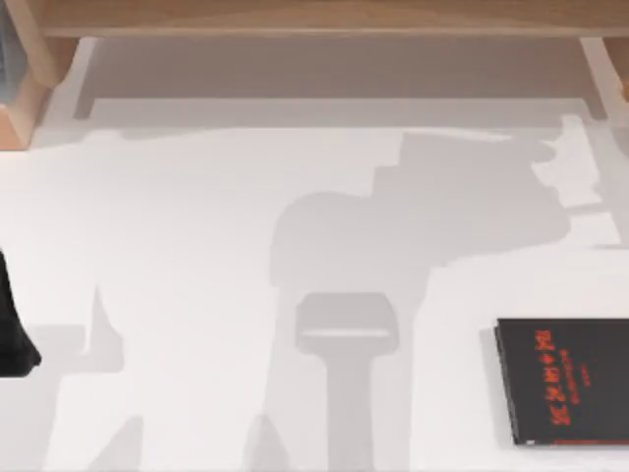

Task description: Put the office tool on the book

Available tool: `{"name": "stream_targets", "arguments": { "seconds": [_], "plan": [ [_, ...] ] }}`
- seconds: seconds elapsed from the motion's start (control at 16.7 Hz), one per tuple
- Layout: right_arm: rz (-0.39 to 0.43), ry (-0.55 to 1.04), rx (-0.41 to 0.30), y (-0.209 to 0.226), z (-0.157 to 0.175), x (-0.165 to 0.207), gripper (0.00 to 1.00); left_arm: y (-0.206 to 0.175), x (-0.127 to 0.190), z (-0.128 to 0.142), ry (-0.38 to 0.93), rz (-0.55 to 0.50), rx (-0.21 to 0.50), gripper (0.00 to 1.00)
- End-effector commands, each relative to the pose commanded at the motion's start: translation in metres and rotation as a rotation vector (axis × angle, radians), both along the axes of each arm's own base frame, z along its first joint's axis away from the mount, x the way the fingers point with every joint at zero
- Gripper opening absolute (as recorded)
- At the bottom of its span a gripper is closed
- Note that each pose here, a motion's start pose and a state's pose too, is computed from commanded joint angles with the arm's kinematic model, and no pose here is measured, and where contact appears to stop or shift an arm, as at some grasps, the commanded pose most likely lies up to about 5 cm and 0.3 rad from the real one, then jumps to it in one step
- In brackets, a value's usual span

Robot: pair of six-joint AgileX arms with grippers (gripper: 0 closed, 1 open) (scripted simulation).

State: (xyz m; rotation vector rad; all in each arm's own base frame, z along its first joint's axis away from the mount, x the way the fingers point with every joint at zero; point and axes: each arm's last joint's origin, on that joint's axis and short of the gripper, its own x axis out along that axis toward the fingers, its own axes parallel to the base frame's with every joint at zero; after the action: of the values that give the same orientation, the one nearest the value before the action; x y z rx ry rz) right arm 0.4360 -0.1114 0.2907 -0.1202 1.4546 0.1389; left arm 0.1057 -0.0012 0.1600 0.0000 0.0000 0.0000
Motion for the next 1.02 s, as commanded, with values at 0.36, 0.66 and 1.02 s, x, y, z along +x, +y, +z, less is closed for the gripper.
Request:
{"name": "stream_targets", "arguments": {
  "seconds": [0.36,0.66,1.02],
  "plan": [
    [0.001,0.000,0.001,-0.016,-0.013,0.001,1.00,0.000,0.000,0.000,0.000,0.000,0.000,1.00],
    [-0.004,-0.004,-0.006,-0.062,-0.085,0.024,1.00,0.000,0.000,0.000,0.000,0.000,0.000,1.00],
    [0.003,0.001,0.000,-0.070,-0.165,0.047,1.00,0.000,0.000,0.000,0.000,0.000,0.000,1.00]
  ]
}}
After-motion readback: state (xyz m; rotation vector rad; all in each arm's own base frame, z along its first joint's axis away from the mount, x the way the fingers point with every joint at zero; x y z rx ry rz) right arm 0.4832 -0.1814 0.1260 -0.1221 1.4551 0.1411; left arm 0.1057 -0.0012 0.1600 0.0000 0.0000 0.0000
